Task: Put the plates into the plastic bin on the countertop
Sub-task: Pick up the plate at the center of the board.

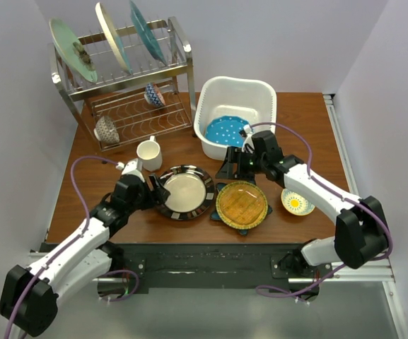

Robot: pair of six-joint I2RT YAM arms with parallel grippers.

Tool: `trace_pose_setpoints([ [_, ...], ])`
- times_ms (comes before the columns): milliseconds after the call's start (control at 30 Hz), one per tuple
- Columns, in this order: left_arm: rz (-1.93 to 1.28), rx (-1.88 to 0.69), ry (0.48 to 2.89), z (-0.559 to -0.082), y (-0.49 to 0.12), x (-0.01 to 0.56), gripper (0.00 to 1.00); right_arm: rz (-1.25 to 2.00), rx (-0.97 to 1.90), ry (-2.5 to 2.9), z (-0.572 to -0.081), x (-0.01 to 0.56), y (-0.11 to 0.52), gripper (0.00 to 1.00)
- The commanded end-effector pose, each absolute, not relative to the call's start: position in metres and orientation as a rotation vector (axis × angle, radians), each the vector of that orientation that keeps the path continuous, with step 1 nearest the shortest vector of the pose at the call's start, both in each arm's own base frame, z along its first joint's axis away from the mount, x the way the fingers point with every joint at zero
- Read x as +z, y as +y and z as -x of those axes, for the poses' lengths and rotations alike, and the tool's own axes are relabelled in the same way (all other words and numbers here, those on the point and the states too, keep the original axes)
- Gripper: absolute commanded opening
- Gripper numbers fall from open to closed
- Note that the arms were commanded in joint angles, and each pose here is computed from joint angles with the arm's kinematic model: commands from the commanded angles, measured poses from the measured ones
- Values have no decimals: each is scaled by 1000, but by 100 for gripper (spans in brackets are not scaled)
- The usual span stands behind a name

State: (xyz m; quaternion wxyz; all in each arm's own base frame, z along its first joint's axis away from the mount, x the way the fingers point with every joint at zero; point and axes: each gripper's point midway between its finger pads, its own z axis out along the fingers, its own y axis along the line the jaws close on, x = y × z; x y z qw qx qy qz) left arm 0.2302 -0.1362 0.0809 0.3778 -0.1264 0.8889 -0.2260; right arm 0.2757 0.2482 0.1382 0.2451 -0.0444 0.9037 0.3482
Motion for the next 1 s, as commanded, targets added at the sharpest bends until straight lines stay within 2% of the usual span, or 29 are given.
trace_pose_setpoints([
  [0, 347, -549, 2275, -228, -131, 74, 79, 126, 989, 2453, -278, 134, 256, 73],
  [233, 346, -572, 2299, -226, -136, 64, 79, 140, 1003, 2470, -278, 124, 267, 72],
  [567, 323, -619, 2299, -225, -142, 60, 70, 146, 996, 2512, -282, 103, 279, 69],
  [800, 317, -631, 2301, -224, -144, 59, 68, 146, 1021, 2506, -296, 94, 293, 68],
  [967, 315, -632, 2302, -223, -144, 58, 66, 159, 1084, 2511, -298, 87, 305, 56],
])
